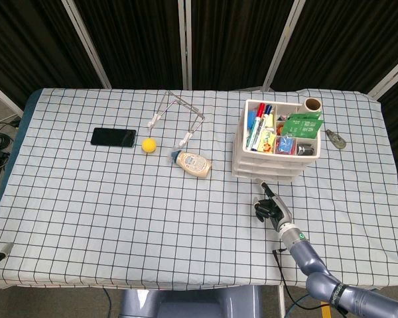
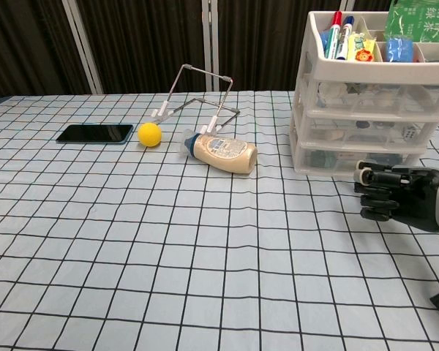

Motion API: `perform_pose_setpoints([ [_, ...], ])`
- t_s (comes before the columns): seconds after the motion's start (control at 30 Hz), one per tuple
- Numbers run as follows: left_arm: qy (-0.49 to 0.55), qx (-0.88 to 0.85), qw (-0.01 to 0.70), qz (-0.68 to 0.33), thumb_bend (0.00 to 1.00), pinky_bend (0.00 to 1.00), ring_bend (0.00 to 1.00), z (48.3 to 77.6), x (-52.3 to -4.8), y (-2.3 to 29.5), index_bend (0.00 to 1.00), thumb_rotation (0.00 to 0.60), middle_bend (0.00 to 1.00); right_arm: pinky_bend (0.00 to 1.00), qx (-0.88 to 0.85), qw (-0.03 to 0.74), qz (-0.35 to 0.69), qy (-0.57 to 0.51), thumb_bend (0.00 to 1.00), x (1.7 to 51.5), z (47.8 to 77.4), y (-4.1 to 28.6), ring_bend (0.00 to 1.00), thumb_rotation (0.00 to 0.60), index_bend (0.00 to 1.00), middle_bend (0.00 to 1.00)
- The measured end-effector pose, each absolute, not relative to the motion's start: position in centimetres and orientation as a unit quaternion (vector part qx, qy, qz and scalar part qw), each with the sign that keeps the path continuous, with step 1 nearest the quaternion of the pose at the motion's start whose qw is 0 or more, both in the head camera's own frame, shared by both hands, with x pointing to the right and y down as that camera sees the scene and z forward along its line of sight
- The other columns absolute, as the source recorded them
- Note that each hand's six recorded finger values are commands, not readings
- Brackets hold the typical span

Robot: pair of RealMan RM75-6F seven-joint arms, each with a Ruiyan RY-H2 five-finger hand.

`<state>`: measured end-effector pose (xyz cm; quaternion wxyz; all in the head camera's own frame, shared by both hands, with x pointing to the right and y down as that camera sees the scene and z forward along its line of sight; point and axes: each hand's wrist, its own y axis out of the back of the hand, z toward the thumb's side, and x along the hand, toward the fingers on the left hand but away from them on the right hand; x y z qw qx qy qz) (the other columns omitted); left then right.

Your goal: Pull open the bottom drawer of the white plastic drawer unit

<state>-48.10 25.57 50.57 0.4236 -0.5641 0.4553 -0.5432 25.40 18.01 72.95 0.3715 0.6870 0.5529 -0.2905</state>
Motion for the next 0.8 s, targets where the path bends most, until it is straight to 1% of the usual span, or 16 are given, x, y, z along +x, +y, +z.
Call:
perform_pose_setpoints([
  [0.8,0.453,-0.565,0.422,-0.546,0.0,0.0,0.0,50.7,-48.1,25.5,0.0,0.6,0.0,0.88,0.667,0.382,-0.3,0.565,0.58,25.7,75.1,17.5,0.99,0.6,0.06,0.96],
])
